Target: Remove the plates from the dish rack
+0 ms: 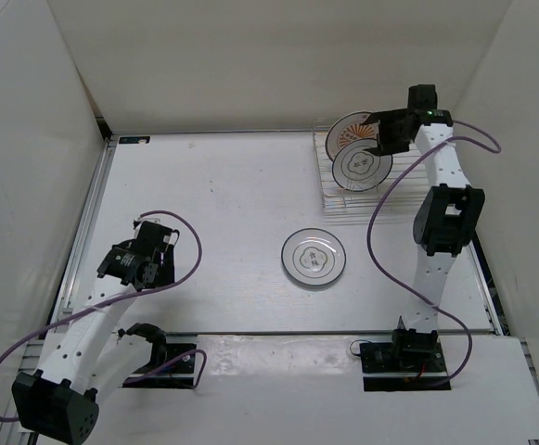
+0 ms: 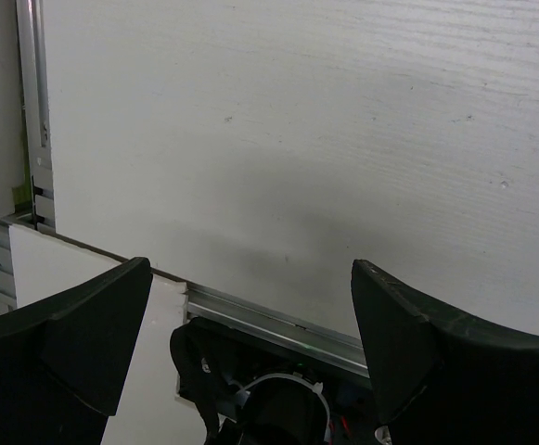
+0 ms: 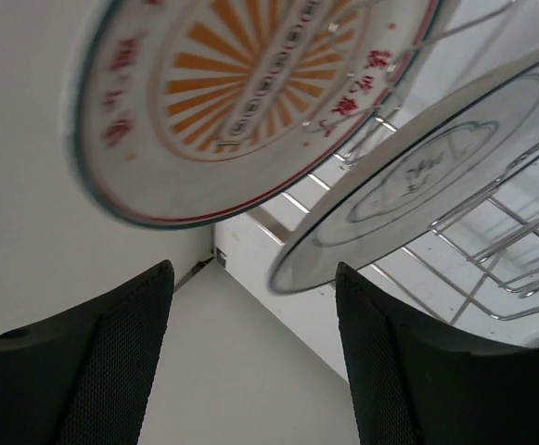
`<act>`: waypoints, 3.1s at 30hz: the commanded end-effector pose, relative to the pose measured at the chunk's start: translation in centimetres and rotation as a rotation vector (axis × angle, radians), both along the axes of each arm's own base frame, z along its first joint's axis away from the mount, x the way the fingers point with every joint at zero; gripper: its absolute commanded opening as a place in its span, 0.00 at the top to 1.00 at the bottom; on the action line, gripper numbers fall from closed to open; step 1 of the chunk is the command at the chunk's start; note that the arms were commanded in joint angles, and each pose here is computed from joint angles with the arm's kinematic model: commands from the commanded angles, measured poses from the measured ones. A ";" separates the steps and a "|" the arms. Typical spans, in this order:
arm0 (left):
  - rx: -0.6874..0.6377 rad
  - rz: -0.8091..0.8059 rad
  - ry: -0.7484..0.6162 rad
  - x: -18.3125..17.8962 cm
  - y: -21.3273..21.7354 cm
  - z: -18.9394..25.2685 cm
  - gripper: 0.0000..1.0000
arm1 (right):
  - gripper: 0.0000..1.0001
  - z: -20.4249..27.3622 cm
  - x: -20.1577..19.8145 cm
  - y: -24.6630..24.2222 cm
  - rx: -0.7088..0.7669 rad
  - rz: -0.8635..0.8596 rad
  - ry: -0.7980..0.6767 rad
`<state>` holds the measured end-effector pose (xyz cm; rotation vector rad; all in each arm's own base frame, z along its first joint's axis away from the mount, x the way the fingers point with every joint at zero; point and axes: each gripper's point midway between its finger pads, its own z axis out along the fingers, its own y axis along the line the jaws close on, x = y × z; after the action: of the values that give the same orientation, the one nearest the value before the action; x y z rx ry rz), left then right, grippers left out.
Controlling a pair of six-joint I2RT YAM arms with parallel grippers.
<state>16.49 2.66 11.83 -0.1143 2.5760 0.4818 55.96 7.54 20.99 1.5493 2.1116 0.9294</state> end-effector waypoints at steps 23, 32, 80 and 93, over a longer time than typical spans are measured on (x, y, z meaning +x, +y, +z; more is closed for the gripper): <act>0.005 0.049 0.041 0.7 0.4 1.3 0.00 | 0.50 -5.0 -1.3 0.7 0.011 0.072 0.087; 0.002 0.050 0.034 0.5 0.4 1.1 0.00 | 0.78 -4.8 -2.4 0.2 0.000 0.089 0.101; -0.283 -0.066 -0.059 0.3 -5.2 -1.8 0.00 | 1.00 14.4 -19.7 1.7 -0.225 0.390 -0.206; -0.323 -0.153 -0.053 0.1 -7.0 -2.8 0.00 | 1.00 6.8 -32.2 7.5 -0.418 0.812 0.136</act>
<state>16.08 -3.46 8.87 -0.0414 2.5928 0.0689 26.40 16.04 29.21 0.6194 2.7221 0.7034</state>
